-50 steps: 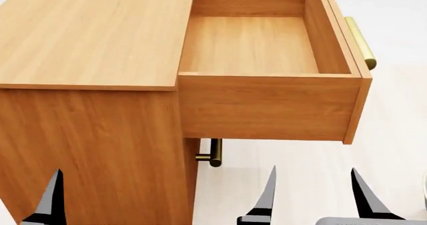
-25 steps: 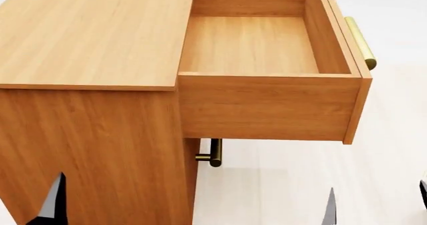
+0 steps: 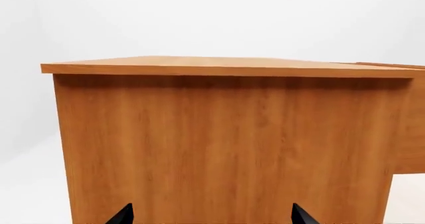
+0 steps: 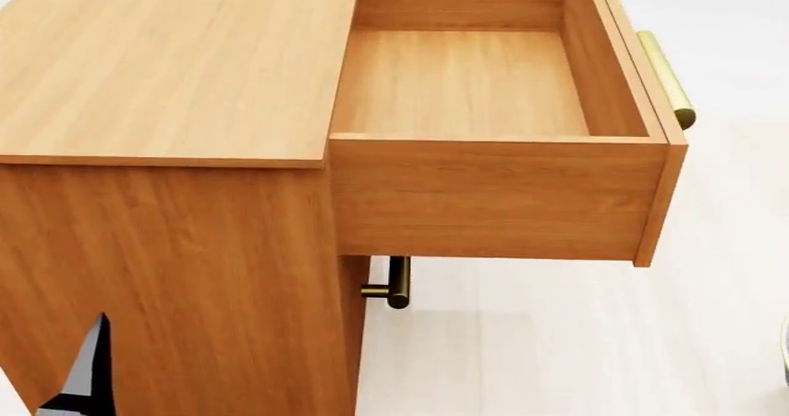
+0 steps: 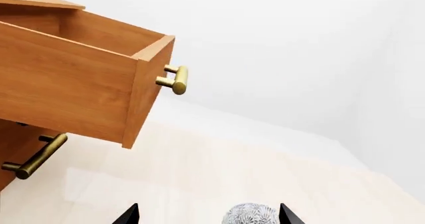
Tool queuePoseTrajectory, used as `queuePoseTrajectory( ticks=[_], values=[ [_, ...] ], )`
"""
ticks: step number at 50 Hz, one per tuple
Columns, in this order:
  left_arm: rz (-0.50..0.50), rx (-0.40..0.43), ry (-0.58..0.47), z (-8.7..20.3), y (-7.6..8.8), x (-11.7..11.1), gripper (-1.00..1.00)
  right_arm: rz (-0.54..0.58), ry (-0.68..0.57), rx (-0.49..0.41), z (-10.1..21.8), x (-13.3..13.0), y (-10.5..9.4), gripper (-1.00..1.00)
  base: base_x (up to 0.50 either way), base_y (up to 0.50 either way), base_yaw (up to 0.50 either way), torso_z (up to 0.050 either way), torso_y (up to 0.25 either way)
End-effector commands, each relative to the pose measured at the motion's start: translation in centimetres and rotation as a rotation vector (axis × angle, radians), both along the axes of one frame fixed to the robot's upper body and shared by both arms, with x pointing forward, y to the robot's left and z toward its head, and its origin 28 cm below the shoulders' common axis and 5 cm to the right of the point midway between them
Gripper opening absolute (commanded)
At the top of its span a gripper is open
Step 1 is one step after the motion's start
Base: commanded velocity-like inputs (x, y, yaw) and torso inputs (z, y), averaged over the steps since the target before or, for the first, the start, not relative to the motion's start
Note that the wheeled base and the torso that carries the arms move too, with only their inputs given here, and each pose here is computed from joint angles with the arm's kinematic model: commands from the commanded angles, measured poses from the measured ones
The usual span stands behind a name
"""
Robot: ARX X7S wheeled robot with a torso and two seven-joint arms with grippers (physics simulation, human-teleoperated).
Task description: Put the bowl on top of the cabinet.
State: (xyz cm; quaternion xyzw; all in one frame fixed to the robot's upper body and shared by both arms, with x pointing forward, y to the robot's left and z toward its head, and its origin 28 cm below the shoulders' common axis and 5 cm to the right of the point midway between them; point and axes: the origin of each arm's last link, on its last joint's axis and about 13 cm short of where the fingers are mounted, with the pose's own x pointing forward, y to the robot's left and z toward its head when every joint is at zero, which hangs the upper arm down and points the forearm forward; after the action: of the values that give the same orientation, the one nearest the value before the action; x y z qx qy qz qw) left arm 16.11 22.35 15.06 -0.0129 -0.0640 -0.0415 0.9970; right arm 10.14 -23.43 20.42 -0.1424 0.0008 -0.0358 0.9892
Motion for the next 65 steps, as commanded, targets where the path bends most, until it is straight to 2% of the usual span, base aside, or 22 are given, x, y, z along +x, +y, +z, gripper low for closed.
queuePoseTrajectory(
  ticks=[1,6,14,28,35,51,56,65],
  values=[
    [0.013,0.012,0.011,-0.5,0.3,0.2,1.0,-0.026,0.062,0.035,0.8,-0.4,-2.6,1.0,0.0,0.0,0.0,0.0,0.0],
    [0.015,0.012,0.011,-0.4,0.4,0.2,1.0,-0.038,0.071,0.062,0.8,-0.5,-3.3,1.0,0.0,0.0,0.0,0.0,0.0],
    [0.012,0.022,0.019,-0.8,0.2,0.2,1.0,-0.083,0.114,0.093,0.7,0.8,-4.2,1.0,0.0,0.0,0.0,0.0,0.0],
    [0.001,0.037,0.021,-1.0,0.0,0.1,1.0,-0.157,0.228,0.056,2.2,3.8,-4.7,1.0,0.0,0.0,0.0,0.0,0.0],
    [0.003,0.037,0.02,-0.9,0.1,0.1,1.0,-0.196,0.306,0.044,0.4,5.1,-5.0,1.0,0.0,0.0,0.0,0.0,0.0],
    [0.008,0.041,0.027,-1.3,0.3,-0.2,1.0,-0.148,0.441,-0.036,-2.3,9.0,-3.6,1.0,0.0,0.0,0.0,0.0,0.0],
    [0.005,0.041,0.034,-1.5,0.3,-0.2,1.0,-0.15,0.474,-0.06,-3.2,9.6,-3.5,1.0,0.0,0.0,0.0,0.0,0.0],
    [0.006,0.043,0.036,-1.6,0.3,-0.2,1.0,-0.193,0.496,-0.041,-3.8,9.9,-4.3,1.0,0.0,0.0,0.0,0.0,0.0]
  ],
)
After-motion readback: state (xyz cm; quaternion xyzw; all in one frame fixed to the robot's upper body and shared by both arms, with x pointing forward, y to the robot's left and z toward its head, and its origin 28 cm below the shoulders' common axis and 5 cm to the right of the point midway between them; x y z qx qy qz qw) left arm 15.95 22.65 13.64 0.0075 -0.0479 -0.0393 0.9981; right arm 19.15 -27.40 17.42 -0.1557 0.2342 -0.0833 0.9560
